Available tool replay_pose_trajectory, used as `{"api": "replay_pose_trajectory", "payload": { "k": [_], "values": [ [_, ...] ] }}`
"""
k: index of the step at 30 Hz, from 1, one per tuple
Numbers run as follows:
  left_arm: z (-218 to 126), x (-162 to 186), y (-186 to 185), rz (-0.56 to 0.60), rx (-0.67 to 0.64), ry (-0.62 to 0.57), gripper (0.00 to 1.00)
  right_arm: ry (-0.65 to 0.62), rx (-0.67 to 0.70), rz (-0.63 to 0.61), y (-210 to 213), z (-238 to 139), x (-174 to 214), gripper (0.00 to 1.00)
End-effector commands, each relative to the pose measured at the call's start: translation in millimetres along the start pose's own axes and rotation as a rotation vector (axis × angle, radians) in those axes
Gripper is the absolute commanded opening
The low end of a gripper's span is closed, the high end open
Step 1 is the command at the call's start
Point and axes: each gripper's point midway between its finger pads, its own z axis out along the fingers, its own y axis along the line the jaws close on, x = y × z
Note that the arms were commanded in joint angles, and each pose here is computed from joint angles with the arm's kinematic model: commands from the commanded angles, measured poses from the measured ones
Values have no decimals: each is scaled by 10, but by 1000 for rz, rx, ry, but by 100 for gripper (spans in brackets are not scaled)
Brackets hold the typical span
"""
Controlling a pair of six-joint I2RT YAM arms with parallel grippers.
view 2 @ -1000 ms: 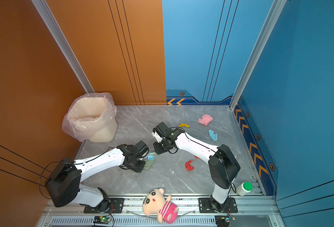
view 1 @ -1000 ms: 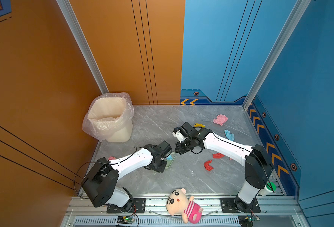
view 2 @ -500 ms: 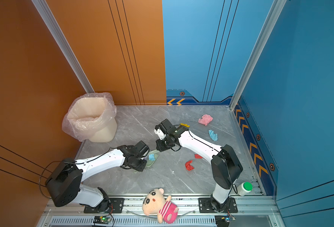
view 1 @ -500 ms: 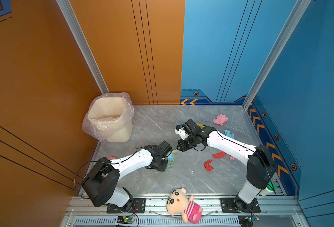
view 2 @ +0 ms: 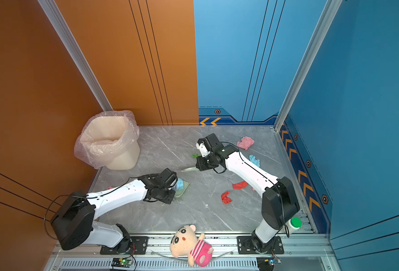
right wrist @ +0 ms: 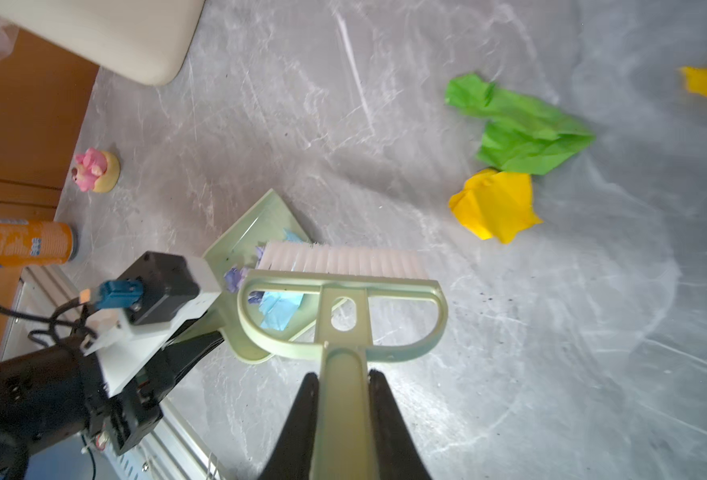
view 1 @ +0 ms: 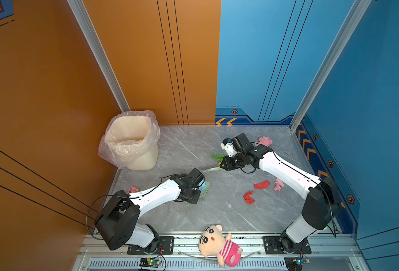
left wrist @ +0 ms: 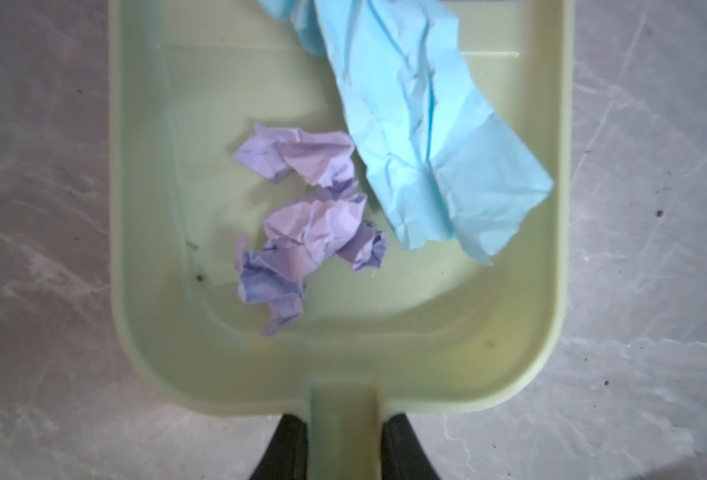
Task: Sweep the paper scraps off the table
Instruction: 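Sweep the purple and light blue scraps with the right gripper's brush into the dustpan, then carry the loaded dustpan with the left gripper to the bin while the right withdraws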
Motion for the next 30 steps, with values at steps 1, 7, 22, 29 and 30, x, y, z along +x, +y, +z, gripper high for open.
{"api": "replay_pose_trajectory", "payload": {
  "k": [1, 7, 22, 29, 30],
  "values": [
    [-137, -121, 47, -33, -3, -67, 24, -120, 53, 57, -168, -210, -272, 0],
    [-430, -262, 93, -45, -2, -140, 25, -236, 78, 132, -395, -380, -502, 0],
    [-1508, -905, 569, -114, -26, -297, 26, -240, 136, 173, -676, -489, -387, 0],
    [-1914, -1129, 698, -132, -5, -383, 26, -231, 146, 181, -723, -467, -330, 0],
    [-1972, -1160, 726, -139, -8, -400, 26, -230, 145, 181, -725, -458, -324, 0]
  ]
}}
